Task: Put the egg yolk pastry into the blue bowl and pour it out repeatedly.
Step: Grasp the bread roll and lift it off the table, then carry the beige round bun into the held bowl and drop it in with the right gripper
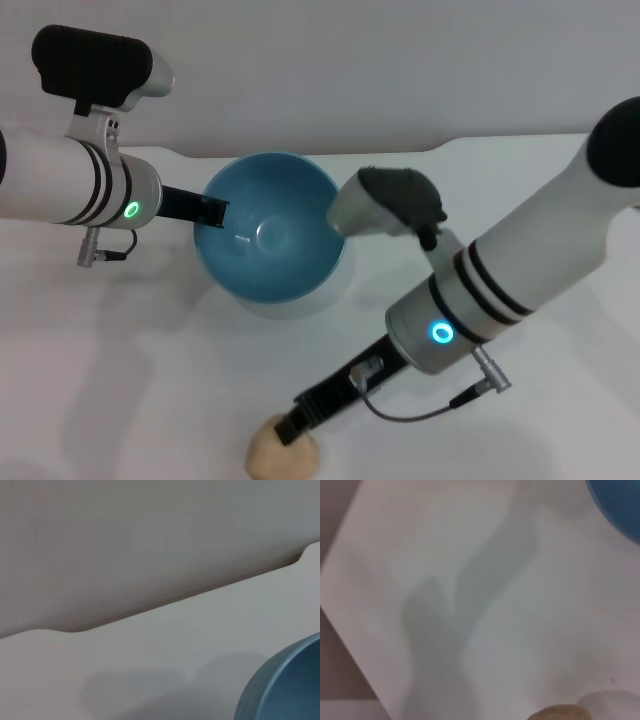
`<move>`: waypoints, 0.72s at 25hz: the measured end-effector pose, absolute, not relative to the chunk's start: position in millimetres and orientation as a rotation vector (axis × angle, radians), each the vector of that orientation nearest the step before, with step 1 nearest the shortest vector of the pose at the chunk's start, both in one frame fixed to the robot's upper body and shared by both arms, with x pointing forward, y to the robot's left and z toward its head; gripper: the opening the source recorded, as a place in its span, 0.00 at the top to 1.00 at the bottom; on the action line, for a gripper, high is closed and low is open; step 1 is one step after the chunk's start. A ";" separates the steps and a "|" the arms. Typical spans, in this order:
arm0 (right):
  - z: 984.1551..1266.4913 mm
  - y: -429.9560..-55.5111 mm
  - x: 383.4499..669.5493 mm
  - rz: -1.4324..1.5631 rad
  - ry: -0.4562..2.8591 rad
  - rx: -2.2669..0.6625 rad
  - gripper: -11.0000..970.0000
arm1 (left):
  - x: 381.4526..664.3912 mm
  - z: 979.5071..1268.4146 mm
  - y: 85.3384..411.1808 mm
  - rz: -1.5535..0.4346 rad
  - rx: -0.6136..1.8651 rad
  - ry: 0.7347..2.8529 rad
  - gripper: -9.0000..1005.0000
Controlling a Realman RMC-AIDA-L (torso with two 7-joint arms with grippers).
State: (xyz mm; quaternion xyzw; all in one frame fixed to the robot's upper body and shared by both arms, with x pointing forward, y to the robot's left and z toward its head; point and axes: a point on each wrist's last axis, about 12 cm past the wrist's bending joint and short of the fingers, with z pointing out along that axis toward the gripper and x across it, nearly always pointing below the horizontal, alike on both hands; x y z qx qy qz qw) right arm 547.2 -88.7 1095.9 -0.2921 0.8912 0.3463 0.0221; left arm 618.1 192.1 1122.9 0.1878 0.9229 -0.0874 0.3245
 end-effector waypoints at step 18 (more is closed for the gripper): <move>1166.9 -133.1 588.3 1.162 2.446 -0.611 0.97 | 616.9 1122.5 192.4 -0.220 0.520 2.439 0.99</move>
